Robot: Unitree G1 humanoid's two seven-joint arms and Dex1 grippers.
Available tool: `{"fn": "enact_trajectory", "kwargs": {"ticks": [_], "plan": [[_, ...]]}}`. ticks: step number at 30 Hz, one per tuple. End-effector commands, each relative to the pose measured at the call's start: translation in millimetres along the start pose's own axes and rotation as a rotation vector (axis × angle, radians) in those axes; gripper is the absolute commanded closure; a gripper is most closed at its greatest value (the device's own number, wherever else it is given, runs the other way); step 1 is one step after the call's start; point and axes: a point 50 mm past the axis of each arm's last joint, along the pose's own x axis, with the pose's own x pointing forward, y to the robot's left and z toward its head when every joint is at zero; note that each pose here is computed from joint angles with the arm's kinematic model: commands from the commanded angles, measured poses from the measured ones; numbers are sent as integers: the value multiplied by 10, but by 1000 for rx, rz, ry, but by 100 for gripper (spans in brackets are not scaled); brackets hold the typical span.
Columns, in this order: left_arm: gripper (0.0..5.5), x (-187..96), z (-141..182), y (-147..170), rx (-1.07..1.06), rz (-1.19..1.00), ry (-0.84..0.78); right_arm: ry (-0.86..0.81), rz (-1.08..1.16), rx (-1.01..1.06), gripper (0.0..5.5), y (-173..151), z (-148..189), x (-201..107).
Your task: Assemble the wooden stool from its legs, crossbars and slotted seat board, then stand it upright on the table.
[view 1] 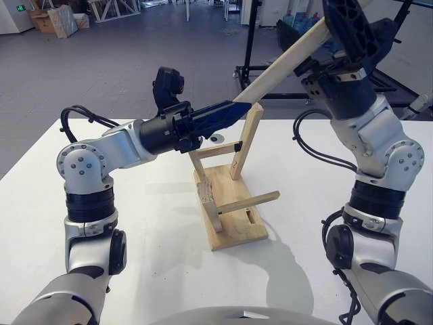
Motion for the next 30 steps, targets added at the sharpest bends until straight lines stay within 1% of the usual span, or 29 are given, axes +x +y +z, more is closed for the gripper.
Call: {"fn": "enact_trajectory", "kwargs": {"ticks": [1, 10, 16, 27, 30], "plan": [[345, -29, 18, -2, 20, 15, -11, -4, 5, -5, 10, 15, 33, 14], [345, -3, 19, 2, 34, 19, -11, 9, -25, 5, 10, -42, -56, -20], [345, 2, -13, 4, 36, 22, -8, 3, -21, 12, 10, -31, -28, -22], [345, -18, -17, 3, 47, 31, -8, 7, -40, 21, 213, -61, -76, -50], [345, -17, -25, 6, 53, 33, -4, 6, -46, 17, 279, -54, -80, -82]]}}
